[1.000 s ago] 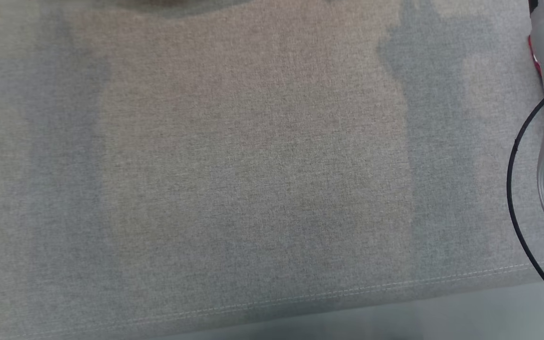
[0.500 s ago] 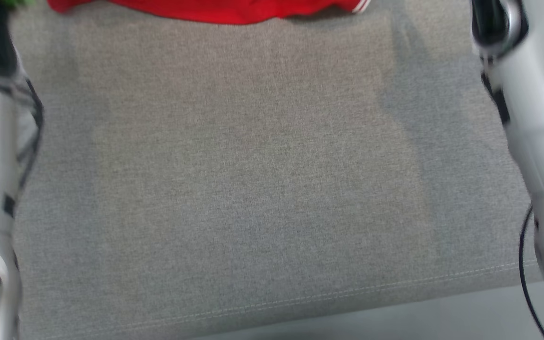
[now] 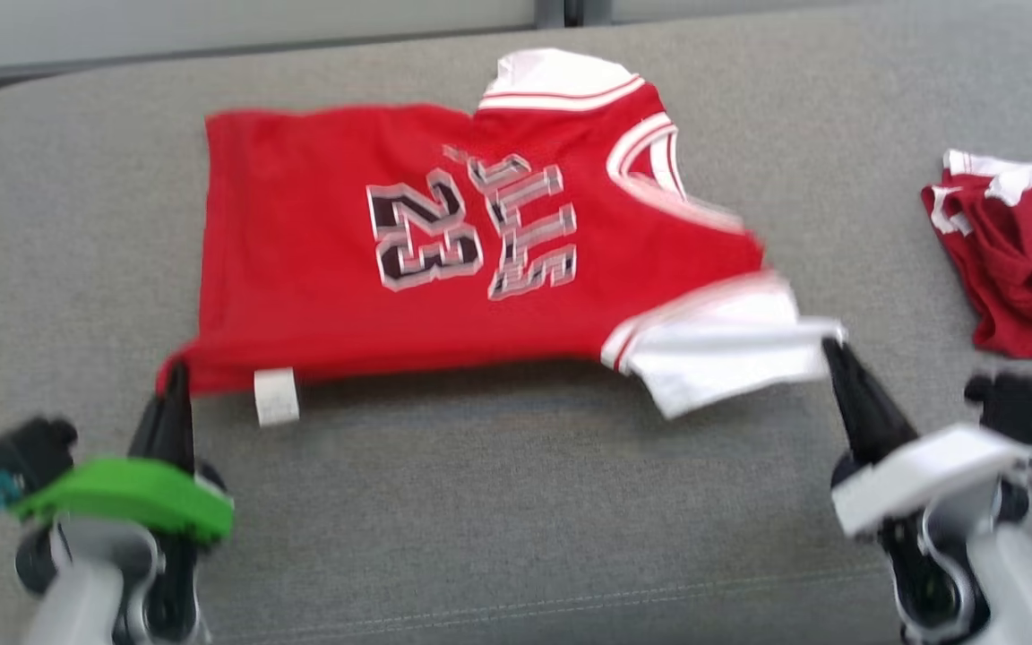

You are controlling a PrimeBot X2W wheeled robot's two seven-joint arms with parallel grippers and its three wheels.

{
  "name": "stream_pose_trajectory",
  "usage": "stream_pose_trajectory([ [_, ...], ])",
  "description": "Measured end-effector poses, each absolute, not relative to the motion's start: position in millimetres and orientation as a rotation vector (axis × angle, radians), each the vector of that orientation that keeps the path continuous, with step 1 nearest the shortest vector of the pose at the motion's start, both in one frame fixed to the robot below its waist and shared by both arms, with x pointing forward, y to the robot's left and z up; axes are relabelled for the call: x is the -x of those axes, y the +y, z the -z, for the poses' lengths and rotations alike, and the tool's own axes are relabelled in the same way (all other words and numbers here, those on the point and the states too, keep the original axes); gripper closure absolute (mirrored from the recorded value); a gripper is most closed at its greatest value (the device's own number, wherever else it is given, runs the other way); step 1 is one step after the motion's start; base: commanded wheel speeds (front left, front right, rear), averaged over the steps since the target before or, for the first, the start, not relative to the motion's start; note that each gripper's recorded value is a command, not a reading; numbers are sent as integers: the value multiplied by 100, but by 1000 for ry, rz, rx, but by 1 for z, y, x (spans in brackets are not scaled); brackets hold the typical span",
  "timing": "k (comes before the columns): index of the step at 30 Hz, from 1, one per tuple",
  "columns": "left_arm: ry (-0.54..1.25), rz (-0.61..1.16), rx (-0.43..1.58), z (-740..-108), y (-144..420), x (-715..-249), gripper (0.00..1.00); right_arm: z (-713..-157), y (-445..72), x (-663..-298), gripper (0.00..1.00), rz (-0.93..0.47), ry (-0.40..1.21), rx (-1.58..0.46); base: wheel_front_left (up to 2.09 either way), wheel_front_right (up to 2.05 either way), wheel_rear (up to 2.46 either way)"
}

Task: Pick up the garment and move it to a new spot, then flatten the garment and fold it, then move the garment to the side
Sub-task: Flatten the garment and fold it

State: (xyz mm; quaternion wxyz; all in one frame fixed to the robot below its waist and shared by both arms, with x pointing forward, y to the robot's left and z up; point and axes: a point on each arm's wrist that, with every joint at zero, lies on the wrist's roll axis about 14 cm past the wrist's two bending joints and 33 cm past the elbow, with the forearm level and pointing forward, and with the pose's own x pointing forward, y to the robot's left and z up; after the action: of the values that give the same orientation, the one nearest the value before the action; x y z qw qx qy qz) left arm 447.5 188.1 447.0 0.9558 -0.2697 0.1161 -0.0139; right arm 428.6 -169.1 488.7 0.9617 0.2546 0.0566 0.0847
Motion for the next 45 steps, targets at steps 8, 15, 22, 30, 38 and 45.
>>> stream_pose_trajectory([
  [8,336,-97,564,-415,200,-356,100,-445,-174,-345,100,-55,282,-598,0,0,0],
  [15,381,-127,592,-402,192,-315,100,-442,-187,-314,100,-2,320,-587,0,0,0],
  [22,439,-107,560,-396,188,-301,100,-438,-174,-297,100,-40,390,-585,0,0,0],
  [30,510,-101,547,-385,187,-281,100,-433,-177,-288,100,-31,426,-572,0,0,0],
  [38,518,-101,549,-386,188,-278,100,-439,-177,-290,100,-40,418,-567,0,0,0],
  [45,528,-98,548,-390,186,-279,100,-442,-171,-294,100,-67,423,-562,0,0,0],
])
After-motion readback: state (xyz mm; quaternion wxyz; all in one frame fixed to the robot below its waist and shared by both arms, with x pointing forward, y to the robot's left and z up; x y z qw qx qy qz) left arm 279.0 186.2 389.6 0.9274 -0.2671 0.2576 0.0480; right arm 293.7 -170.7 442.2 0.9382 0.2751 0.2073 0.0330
